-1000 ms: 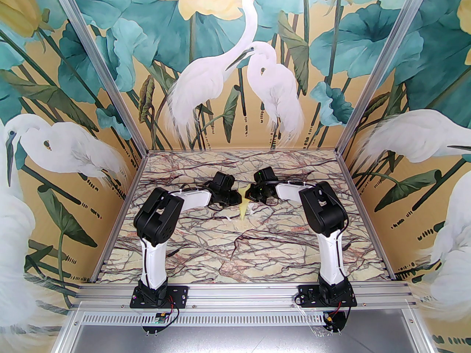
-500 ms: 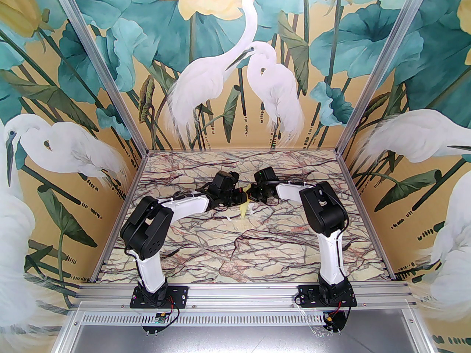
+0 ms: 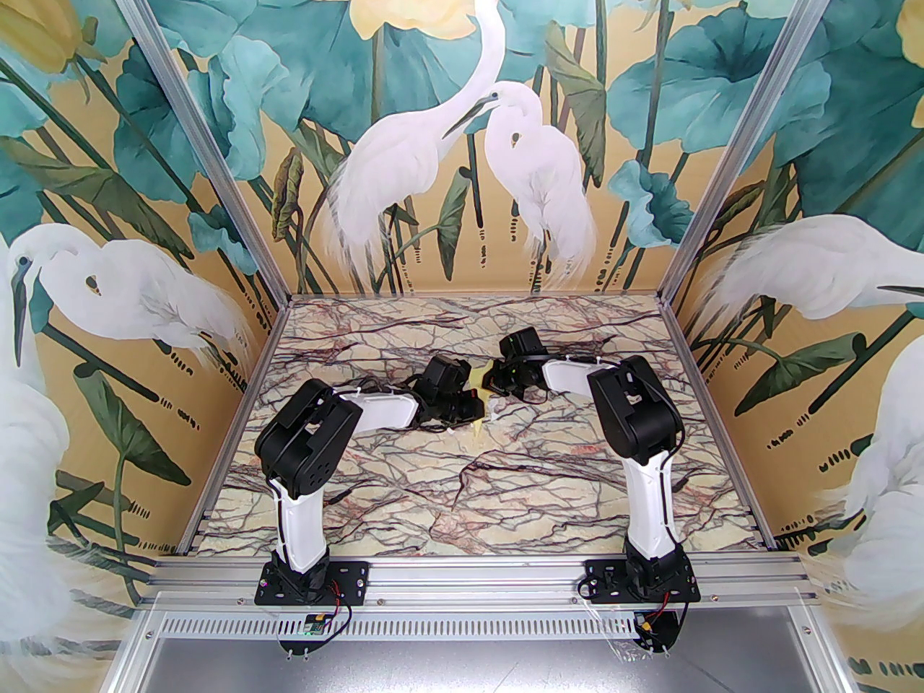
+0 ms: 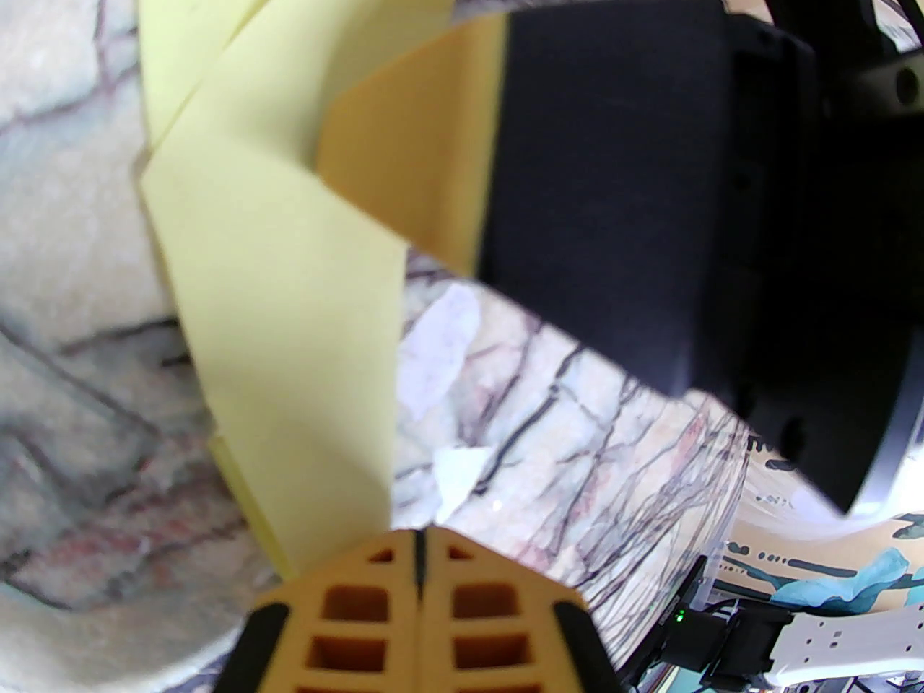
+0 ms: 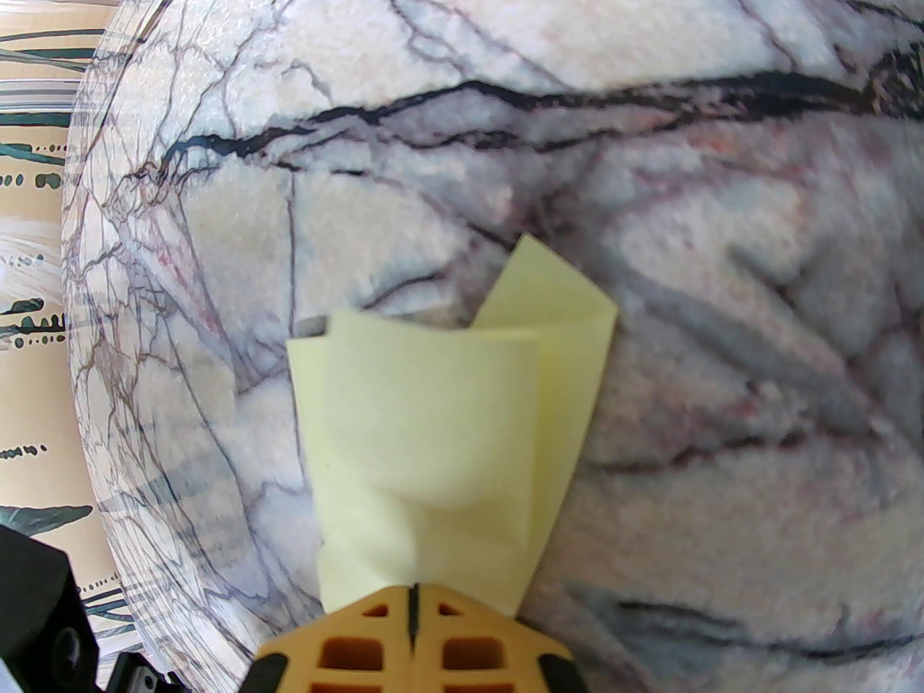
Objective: Fold a paper plane with a square sheet of paper (fold left side to right side)
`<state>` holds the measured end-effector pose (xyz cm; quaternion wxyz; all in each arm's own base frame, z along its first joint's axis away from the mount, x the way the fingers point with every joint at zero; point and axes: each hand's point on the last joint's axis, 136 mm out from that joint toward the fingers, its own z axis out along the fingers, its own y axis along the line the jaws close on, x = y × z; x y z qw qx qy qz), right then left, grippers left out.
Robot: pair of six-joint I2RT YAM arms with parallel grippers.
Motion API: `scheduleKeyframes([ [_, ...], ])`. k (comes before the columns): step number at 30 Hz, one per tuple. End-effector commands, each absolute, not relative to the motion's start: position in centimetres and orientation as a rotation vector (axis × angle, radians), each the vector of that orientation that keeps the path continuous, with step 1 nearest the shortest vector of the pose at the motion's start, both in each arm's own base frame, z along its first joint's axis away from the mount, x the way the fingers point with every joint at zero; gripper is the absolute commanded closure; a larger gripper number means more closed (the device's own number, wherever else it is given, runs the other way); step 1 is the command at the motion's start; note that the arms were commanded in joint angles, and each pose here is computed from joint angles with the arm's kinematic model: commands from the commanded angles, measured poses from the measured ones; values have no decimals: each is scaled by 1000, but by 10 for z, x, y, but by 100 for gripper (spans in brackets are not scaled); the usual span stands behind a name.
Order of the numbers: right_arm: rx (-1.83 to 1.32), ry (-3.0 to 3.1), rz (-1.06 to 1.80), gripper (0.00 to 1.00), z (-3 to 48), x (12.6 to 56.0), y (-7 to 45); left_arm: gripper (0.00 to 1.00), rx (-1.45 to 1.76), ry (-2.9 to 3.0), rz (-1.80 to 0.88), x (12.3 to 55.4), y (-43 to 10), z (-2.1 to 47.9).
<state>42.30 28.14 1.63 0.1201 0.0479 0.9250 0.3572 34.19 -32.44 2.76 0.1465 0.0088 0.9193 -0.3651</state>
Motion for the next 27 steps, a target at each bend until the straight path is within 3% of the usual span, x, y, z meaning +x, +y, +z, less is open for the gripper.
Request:
scheduleKeyframes([
  [1, 206, 2802, 944, 100, -20, 408, 269, 95, 21, 2675, -1080, 329, -326, 17],
  [13, 227, 2798, 940, 100, -22, 408, 265, 100, -30, 2800, -944, 301, -307, -18],
  [27, 354, 2769, 921, 100, -15, 457, 229, 100, -37, 2884, -902, 281, -297, -37],
])
